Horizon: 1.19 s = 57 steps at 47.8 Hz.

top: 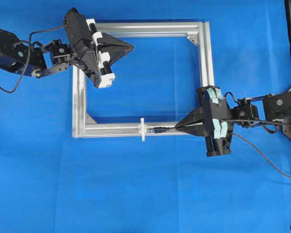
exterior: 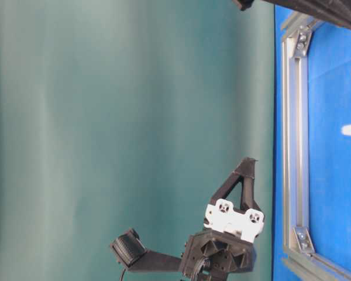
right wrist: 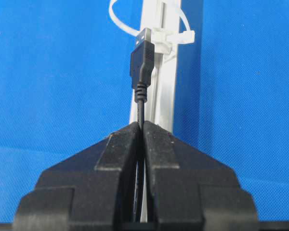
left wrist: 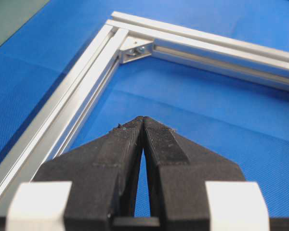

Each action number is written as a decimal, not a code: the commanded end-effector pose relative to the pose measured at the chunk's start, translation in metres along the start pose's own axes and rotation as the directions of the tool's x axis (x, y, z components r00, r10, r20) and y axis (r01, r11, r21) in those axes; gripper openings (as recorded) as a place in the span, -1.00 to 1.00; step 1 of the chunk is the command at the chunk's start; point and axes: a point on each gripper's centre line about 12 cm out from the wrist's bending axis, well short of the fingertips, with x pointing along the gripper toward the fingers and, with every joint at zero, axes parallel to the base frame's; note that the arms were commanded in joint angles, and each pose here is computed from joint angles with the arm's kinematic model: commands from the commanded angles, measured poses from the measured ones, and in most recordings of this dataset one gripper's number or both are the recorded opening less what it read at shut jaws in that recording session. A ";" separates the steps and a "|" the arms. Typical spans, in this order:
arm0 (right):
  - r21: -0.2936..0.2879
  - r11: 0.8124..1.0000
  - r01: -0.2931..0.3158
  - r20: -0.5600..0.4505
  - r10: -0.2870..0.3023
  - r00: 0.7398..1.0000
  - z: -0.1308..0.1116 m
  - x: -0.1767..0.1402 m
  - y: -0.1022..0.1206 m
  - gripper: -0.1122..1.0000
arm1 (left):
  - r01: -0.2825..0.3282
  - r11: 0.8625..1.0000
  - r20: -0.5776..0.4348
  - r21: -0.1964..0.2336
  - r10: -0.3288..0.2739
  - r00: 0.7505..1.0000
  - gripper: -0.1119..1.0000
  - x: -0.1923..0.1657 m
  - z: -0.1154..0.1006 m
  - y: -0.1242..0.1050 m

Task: Insert the wire through the string loop located in the center.
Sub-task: 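Push the USB plug through the white zip-tie loop with the right gripper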

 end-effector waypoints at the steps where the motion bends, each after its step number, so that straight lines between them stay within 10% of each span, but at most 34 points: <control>1: 0.002 1.000 0.000 0.022 0.000 1.000 0.005 -0.001 0.000 -0.85 | 0.003 1.000 0.044 0.000 -0.003 0.999 -0.80 -0.002 0.015 0.000; 57: 0.002 1.000 0.000 0.020 0.000 1.000 0.005 0.000 0.000 -0.85 | 0.003 1.000 0.044 0.000 -0.003 0.999 -0.80 -0.002 0.015 0.000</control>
